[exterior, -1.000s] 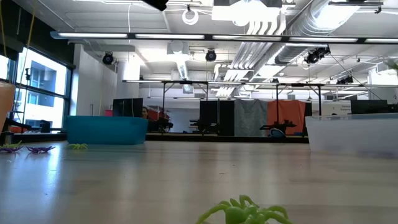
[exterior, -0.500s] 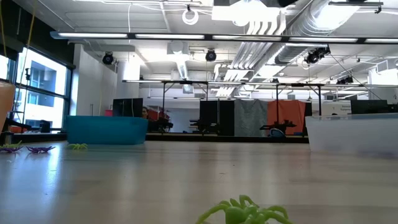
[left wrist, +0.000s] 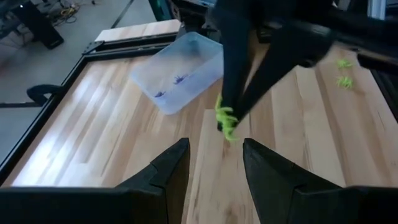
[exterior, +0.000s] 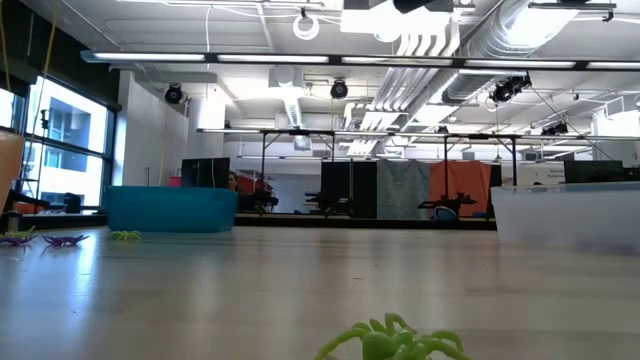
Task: Sort Halloween decoration
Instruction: Put the green spider toy into the blue bin
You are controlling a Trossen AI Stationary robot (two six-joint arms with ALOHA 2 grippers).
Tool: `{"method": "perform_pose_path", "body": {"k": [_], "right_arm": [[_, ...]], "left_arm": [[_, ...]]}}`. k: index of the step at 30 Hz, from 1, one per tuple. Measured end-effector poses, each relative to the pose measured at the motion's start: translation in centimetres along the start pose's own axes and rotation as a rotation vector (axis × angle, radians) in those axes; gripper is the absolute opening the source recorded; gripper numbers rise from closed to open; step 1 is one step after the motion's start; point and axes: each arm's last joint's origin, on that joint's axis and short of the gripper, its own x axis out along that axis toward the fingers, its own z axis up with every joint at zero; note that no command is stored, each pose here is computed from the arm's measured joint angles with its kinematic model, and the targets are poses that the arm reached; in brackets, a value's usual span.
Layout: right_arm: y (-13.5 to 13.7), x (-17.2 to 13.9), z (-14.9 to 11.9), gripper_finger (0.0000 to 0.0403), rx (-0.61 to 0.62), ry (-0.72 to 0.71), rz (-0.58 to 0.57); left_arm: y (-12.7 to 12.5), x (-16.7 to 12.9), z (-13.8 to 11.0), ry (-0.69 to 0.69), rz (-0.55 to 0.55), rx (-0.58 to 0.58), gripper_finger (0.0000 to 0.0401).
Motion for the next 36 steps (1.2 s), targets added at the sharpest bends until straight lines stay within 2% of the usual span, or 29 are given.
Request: {"method": "perform_pose_path", "body": {"k": [7, 13, 21, 36], "right_arm": [[-0.4, 0.6, 0.6, 0.0000, -0.027, -0.010, -0.005], [-0.6, 1.0, 0.9, 0.0000, -0.031, -0.014, -0.010], [-0.1, 0.9, 1.4, 0.0000, -0.048, -0.047, 0.046], [-0.4, 1.0, 1.0, 0.0000, -0.058, -0.012, 0.026]], "left_arm": [[0.2, 0.1, 0.3, -0.015, -0.006, -0.017, 0.0136], [0.1, 0.2, 0.3, -0.001, -0.095, -0.020, 0.0136], [0.9, 0.8, 0.4, 0.001, -0.065, -0.024, 0.0136], [1.1, 0.9, 0.3, 0.007, -0.059, -0.006, 0.0136]]}}
